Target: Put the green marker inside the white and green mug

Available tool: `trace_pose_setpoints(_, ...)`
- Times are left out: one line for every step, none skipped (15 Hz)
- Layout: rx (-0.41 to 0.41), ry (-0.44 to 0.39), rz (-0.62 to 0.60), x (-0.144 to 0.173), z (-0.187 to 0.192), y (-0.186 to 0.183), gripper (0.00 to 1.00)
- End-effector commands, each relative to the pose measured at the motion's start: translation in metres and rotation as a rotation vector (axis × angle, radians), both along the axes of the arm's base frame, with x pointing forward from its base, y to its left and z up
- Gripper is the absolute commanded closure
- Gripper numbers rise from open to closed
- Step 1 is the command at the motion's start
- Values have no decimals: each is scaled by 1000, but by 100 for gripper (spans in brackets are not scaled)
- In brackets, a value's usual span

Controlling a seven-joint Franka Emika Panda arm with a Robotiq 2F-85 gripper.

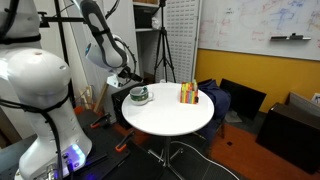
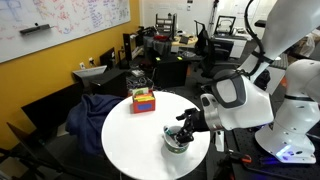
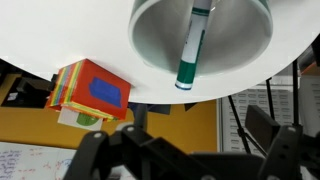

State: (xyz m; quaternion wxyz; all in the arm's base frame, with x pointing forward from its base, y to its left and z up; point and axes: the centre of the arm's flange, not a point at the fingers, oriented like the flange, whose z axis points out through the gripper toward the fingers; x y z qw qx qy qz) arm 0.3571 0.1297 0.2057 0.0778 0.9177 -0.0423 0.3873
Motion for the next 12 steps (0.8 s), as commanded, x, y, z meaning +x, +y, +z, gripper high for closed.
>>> trace_pose_setpoints(49,-39,-23,-25,13,-15,0)
trace_pose_setpoints(56,-49,-34,-30,14,-17,0)
trace_pose_setpoints(65,-60,-29,-35,16,-20,0)
trace_pose_setpoints(70,-65,-28,-38,17,-21,0)
trace_pose_setpoints(72,-75,-26,-41,18,-22,0)
trace_pose_setpoints(70,-85,-23,-43,20,-23,0)
trace_pose_setpoints(70,-92,-20,-45,22,-24,0)
trace_pose_setpoints(69,-108,-18,-45,27,-23,0)
trace_pose_setpoints(51,-73,-24,-31,22,-13,0)
trace_pose_setpoints(52,-86,-23,-32,26,-13,0)
trace_pose_setpoints(52,-96,-22,-33,30,-13,0)
trace_pose_setpoints(53,-101,-22,-33,32,-13,0)
